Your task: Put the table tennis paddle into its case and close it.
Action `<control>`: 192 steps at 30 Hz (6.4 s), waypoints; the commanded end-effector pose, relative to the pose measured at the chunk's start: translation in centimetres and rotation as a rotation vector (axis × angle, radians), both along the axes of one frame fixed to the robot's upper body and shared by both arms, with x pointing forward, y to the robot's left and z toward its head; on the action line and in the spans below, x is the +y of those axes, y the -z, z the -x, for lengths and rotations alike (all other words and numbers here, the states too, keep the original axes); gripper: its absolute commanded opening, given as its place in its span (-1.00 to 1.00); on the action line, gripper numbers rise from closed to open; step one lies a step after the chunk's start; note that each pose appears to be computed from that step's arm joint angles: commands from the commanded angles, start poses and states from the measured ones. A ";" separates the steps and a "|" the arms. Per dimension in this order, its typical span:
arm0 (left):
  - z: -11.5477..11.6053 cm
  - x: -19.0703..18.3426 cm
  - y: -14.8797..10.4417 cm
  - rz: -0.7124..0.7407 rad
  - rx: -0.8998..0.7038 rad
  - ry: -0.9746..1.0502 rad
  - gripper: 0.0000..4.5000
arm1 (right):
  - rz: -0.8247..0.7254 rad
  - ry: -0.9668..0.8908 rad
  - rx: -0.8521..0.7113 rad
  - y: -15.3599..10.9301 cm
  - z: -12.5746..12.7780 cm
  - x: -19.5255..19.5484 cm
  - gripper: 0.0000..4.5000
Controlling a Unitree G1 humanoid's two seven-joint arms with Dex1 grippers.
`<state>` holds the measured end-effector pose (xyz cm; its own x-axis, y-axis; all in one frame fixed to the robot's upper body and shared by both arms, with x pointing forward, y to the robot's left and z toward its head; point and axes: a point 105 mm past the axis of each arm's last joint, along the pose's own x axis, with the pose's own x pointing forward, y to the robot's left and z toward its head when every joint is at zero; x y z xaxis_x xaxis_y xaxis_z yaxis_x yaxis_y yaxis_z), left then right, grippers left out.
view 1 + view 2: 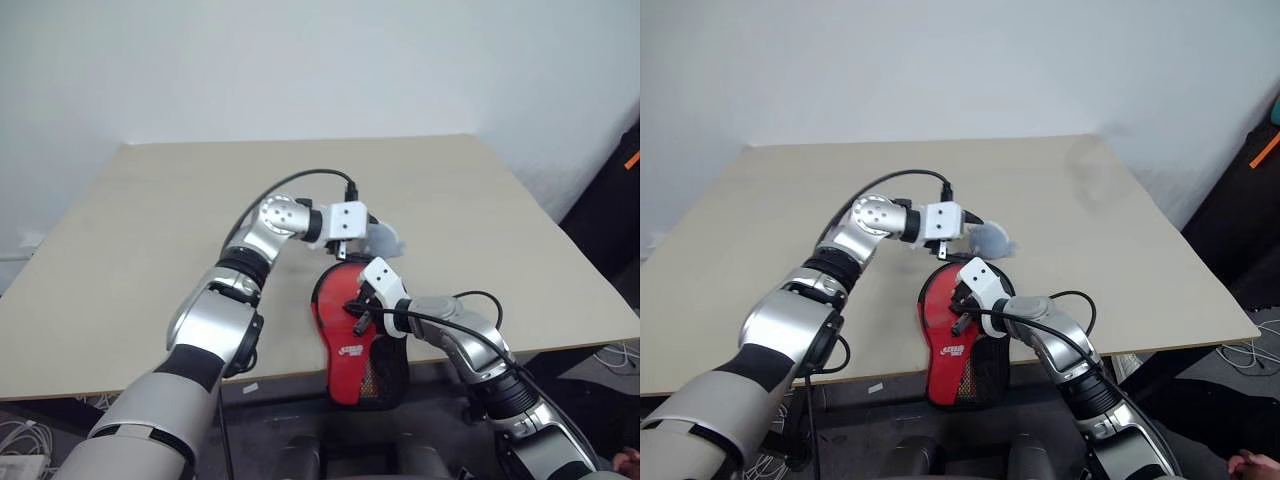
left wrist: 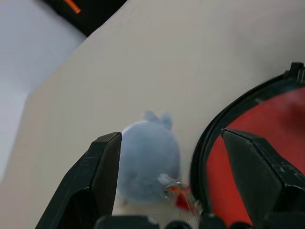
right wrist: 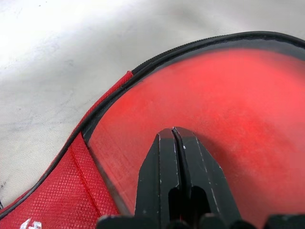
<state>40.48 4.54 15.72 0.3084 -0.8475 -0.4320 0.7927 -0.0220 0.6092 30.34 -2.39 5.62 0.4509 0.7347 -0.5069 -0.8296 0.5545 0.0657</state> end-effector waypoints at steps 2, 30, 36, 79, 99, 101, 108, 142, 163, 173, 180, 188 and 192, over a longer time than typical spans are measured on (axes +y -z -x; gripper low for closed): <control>-1.0 2.0 -4.8 0.081 -0.101 -0.050 0.57 | 0.050 -0.025 0.047 0.3 0.7 -1.4 -0.74; 5.6 0.2 4.9 0.467 0.480 -0.340 -0.99 | 0.081 0.271 -0.313 -9.8 -15.0 -6.9 1.00; 7.3 1.5 8.4 0.382 0.637 -0.423 -0.99 | 0.047 0.335 -0.306 -8.8 -16.0 -6.0 1.00; 10.6 3.3 13.1 0.181 0.767 -0.399 -0.99 | -0.004 0.237 -0.243 -6.6 -14.6 0.2 1.00; 10.3 3.4 13.0 0.186 0.755 -0.401 -1.00 | 0.071 0.218 -0.250 -5.9 -14.3 0.6 -0.99; 10.2 3.4 13.1 0.190 0.746 -0.399 -1.00 | 0.075 0.217 -0.257 -6.1 -14.4 0.4 -0.99; 9.7 2.6 12.8 0.241 0.704 -0.354 -1.00 | 0.070 0.220 -0.271 -7.1 -14.8 -0.5 -0.99; 8.4 3.5 16.7 0.160 0.706 -0.359 -1.00 | 0.191 0.285 -0.340 -11.1 -10.7 -12.2 -0.99; 8.8 3.5 17.7 0.142 0.712 -0.320 -1.00 | 0.315 0.152 -0.169 -8.8 -0.3 -16.2 -0.99; 8.3 3.1 17.5 0.129 0.711 -0.299 -1.00 | 0.333 -0.124 -0.078 -6.9 6.6 -15.4 -0.99; 8.0 3.1 17.3 0.121 0.707 -0.294 -1.00 | 0.342 -0.256 0.023 -5.2 10.4 -15.4 -0.99; 7.5 3.1 16.9 0.111 0.700 -0.296 -1.00 | 0.342 -0.380 0.060 -5.2 13.1 -15.4 -0.99; 7.3 2.9 16.8 0.111 0.695 -0.295 -1.00 | 0.336 -0.435 0.070 -5.5 14.1 -15.2 -0.99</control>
